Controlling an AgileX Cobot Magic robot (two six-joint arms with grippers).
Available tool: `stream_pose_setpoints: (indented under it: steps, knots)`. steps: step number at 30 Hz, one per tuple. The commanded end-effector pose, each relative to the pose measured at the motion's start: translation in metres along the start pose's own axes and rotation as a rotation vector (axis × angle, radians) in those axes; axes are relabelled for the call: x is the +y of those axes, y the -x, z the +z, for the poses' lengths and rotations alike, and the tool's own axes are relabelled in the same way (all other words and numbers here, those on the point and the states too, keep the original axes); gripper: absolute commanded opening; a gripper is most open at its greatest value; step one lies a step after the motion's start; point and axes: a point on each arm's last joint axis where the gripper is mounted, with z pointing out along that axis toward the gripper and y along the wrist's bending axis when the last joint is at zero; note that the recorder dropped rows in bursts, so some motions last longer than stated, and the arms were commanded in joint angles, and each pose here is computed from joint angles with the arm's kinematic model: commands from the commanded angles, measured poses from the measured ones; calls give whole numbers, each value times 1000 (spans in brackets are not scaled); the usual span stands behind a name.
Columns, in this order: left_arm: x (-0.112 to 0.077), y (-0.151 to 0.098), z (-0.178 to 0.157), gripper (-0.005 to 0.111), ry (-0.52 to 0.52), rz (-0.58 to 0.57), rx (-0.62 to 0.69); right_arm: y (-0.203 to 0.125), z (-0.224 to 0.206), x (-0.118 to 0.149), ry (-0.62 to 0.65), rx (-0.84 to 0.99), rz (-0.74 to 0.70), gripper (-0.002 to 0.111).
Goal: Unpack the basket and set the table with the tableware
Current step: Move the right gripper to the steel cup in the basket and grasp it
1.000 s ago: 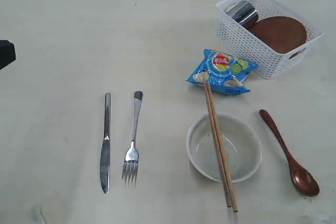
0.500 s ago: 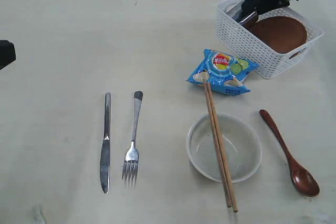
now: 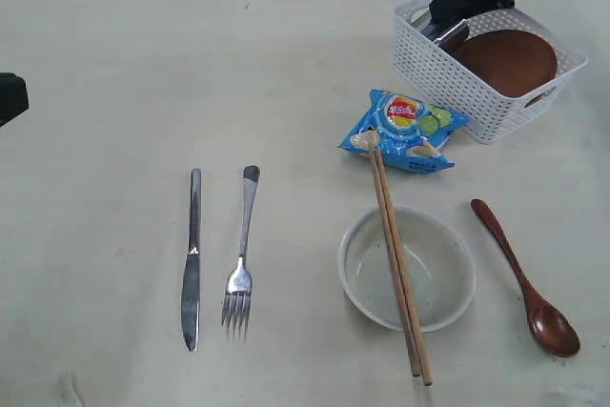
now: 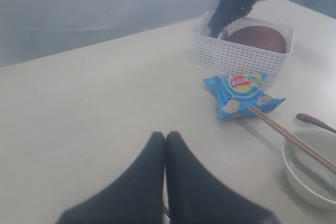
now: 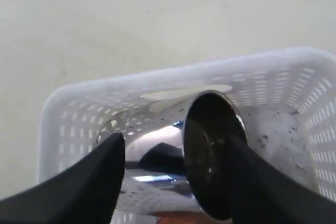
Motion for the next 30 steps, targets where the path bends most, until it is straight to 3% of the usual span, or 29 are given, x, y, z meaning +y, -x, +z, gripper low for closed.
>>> stream_pose_setpoints:
  steps: [1,12,15,24,30]
  knots:
    - [-1,3,-1,0,-6,-5,-19,2,-2,1,8,-13,-8,53]
    - [-1,3,-1,0,-6,-8,-19,-8,13,-2,67,43,32,51]
    - [-1,3,-1,0,-6,-8,-19,-8,12,0,94,41,42,42]
    - [-1,3,-1,0,-6,-8,-19,-10,11,2,119,69,41,1]
    - [-1,3,-1,0,-6,-8,-19,-8,7,5,119,64,35,0]
